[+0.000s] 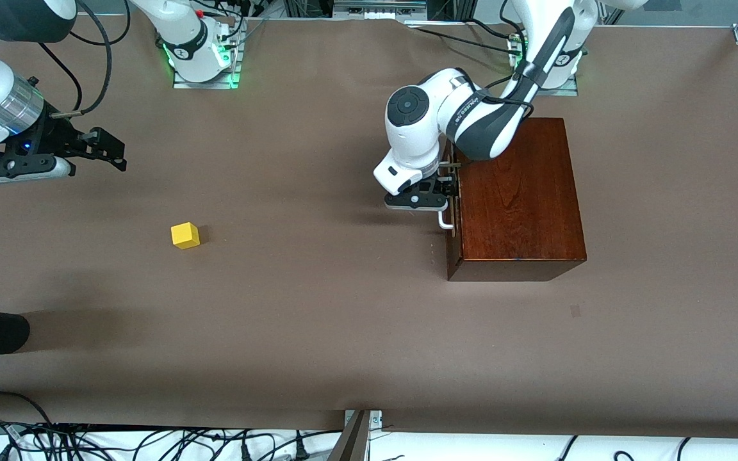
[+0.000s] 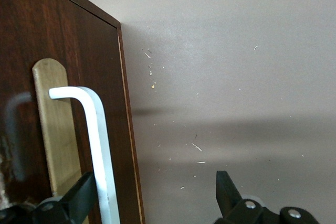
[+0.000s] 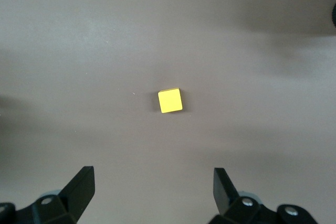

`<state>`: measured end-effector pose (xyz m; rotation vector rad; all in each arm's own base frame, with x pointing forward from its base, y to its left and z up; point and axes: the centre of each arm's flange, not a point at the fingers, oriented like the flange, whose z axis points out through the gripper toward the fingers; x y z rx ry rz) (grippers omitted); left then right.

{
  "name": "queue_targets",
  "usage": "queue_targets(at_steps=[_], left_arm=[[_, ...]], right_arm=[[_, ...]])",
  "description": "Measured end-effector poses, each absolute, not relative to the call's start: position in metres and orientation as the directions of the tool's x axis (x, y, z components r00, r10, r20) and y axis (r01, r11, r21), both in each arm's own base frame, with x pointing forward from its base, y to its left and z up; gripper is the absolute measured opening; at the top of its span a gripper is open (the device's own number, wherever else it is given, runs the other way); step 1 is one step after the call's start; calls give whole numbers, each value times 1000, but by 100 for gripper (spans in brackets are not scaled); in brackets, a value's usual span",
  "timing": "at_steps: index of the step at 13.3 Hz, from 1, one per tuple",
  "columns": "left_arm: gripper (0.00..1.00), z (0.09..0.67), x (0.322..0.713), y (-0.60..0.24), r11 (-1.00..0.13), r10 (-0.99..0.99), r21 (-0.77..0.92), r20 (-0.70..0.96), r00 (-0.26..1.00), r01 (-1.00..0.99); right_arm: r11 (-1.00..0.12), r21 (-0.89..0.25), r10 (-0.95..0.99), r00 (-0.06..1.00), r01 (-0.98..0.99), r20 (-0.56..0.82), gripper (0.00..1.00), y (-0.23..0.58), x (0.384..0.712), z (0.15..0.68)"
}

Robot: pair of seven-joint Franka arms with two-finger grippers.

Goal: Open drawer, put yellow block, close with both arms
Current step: 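Reach the left gripper to the white drawer handle and grasp it, then pull the drawer open by its handle with the left gripper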

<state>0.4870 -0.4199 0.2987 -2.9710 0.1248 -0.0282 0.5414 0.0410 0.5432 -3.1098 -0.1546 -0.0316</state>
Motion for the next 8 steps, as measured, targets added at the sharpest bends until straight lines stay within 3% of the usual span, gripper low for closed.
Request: queue_targets(at_steps=[8], left_arm=[[100,286,489,-422,-986,-56,-156,25,998,-52]], right_arm=[[-995,-27,99,995,99,21,100,41,541,542]])
